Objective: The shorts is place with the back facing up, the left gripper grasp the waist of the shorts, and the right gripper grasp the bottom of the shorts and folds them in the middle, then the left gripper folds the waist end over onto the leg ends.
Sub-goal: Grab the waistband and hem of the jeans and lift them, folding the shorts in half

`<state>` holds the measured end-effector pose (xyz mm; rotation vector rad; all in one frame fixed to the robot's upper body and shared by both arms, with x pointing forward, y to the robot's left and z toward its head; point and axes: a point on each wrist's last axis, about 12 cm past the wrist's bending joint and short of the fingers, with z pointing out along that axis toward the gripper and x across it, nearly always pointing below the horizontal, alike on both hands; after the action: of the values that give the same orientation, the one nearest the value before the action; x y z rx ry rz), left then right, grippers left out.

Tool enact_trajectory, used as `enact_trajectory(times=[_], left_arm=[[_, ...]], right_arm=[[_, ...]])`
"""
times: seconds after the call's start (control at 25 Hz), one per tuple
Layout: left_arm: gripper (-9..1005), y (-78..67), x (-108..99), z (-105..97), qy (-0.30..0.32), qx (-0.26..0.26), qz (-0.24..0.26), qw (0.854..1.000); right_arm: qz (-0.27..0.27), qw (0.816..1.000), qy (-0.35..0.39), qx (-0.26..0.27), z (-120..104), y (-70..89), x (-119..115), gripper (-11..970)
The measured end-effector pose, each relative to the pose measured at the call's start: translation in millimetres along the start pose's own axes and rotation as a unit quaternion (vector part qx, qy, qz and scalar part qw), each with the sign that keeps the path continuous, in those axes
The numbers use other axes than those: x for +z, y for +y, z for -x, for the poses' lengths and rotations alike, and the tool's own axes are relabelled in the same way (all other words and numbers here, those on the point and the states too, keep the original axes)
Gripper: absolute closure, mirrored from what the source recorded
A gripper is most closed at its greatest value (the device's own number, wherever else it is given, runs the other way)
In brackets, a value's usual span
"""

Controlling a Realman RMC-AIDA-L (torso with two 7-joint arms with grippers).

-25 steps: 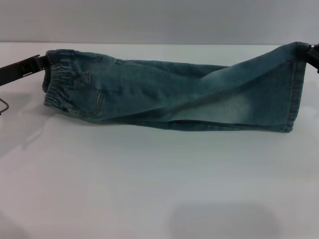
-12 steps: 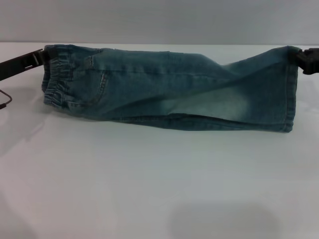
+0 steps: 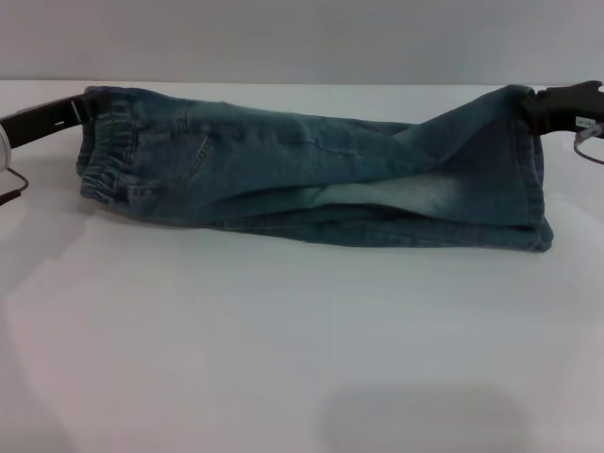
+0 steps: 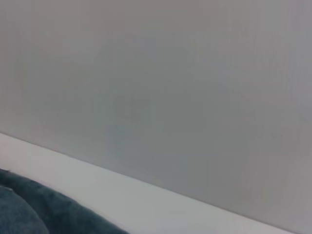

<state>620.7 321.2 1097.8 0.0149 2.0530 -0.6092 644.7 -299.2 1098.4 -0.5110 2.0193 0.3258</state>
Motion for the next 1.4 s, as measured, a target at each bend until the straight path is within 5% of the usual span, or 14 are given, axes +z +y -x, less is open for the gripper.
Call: enact_trajectory(times=[1.4], left_arm=[[944, 2.0, 8, 3, 0.0, 0.033, 0.042, 0.999]], right_arm=[[-0.052, 0.998, 0.01, 0.028, -19, -7.0, 0, 959]])
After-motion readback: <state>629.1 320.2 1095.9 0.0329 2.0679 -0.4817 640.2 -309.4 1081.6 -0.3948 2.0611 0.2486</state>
